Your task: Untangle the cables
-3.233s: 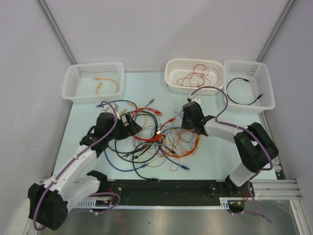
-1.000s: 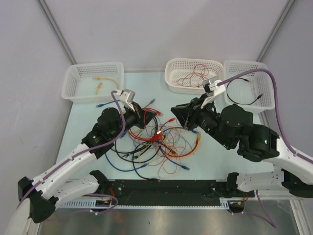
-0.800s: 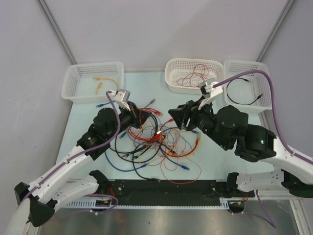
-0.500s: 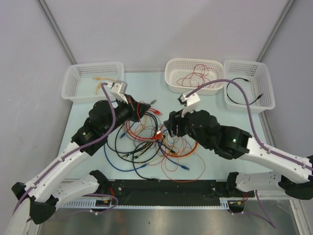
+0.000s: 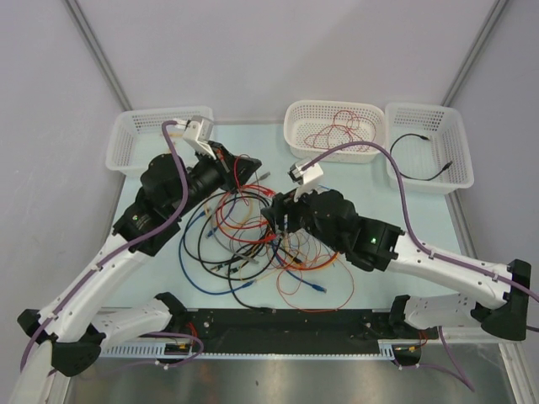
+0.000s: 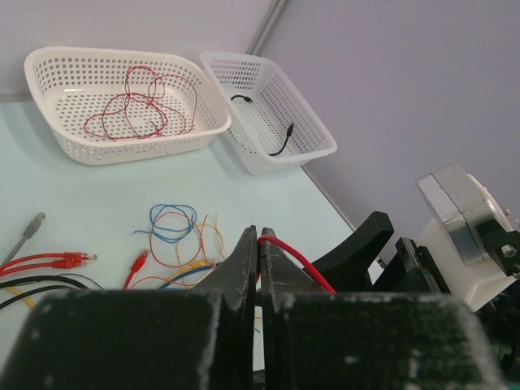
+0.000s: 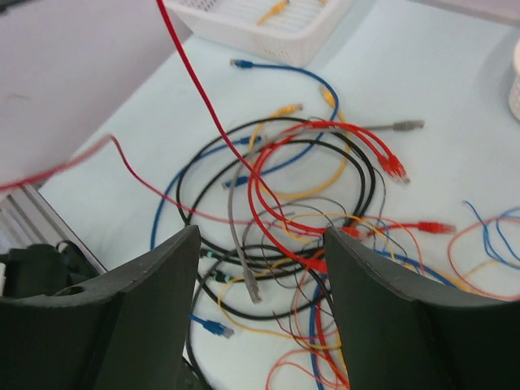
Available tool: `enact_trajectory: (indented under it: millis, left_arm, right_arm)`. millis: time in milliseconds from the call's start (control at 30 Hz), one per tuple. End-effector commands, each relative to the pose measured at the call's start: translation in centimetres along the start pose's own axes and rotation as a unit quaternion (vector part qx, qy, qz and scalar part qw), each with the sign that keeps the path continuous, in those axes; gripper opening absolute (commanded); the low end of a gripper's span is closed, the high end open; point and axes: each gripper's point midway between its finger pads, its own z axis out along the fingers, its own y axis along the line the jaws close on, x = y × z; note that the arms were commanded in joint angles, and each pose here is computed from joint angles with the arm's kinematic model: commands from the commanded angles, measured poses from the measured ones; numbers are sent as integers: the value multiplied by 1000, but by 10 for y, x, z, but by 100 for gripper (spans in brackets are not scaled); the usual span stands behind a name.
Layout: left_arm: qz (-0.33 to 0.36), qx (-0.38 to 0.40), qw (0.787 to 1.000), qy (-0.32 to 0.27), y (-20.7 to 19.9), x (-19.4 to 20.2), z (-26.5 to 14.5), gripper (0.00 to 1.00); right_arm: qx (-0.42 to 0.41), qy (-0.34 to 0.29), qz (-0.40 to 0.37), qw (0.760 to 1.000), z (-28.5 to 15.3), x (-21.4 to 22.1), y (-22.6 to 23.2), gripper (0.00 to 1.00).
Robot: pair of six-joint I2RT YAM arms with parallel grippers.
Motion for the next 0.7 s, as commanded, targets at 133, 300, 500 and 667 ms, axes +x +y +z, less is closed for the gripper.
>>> enact_trajectory:
  millis: [133,300,500,667]
  left_arm:
    - [-2,24,1000,-11,-16,-19,-5,0]
    - [-4,25,1000,-10,-17,-19,-8,0]
    - [-3,16,1000,-3,-12,-13,-9,0]
    - [5,-16,1000,-23,3,-13,-17,0]
  right_arm:
    - [-46,-94,29,994,26,-39,18,65]
    - [-38,-103,44,993,45,-42,7,54]
    - [-45,-129,49,989,42,-58,6,0]
    - [-32,-163,52,985,8,-86,-4,0]
